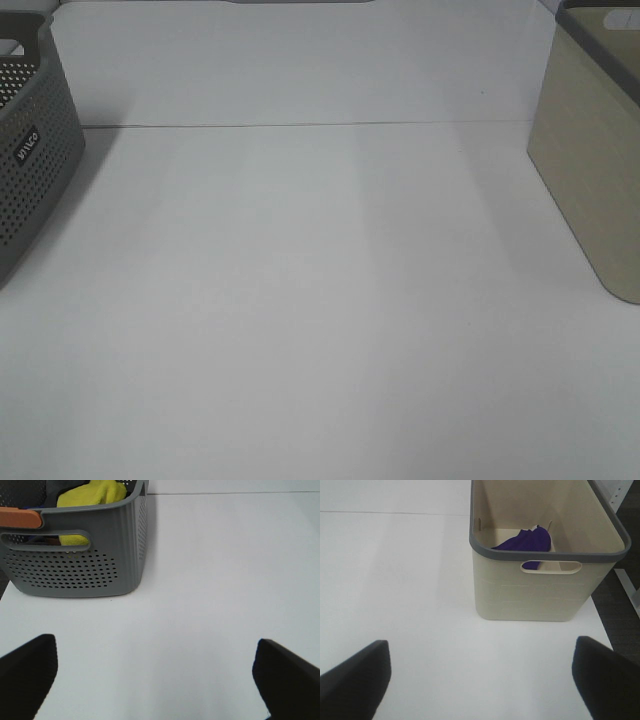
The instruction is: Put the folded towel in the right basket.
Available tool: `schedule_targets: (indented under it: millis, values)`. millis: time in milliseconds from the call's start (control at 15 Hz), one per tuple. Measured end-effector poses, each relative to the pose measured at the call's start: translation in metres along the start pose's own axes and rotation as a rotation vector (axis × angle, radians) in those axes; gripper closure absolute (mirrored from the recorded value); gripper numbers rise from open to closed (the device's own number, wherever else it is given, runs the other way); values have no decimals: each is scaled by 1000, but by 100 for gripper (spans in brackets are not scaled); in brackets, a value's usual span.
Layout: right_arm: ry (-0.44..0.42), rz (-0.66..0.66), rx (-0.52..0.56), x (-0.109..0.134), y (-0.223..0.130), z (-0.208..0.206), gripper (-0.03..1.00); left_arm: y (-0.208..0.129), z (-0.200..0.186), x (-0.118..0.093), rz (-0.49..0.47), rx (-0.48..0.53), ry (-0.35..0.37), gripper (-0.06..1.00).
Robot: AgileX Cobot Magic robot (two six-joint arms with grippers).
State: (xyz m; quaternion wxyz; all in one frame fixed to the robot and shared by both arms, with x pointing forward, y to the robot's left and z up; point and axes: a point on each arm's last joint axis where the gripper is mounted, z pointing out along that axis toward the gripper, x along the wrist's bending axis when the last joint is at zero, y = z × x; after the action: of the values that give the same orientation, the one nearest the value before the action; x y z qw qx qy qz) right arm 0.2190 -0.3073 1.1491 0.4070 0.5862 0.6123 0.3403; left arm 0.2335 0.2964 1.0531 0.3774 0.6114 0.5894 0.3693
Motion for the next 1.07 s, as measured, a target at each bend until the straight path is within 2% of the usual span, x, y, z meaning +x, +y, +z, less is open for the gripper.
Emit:
schedule_targets:
  millis: [267, 733, 1067]
  values:
    - [-5, 12, -79, 3, -49, -8, 1, 0, 0, 0, 0, 0, 0, -5]
    - [54, 46, 123, 16, -92, 58, 1, 0, 0, 0, 0, 0, 0, -5]
    - [93, 63, 102, 20, -92, 64, 1, 0, 0, 0, 0, 0, 0, -5]
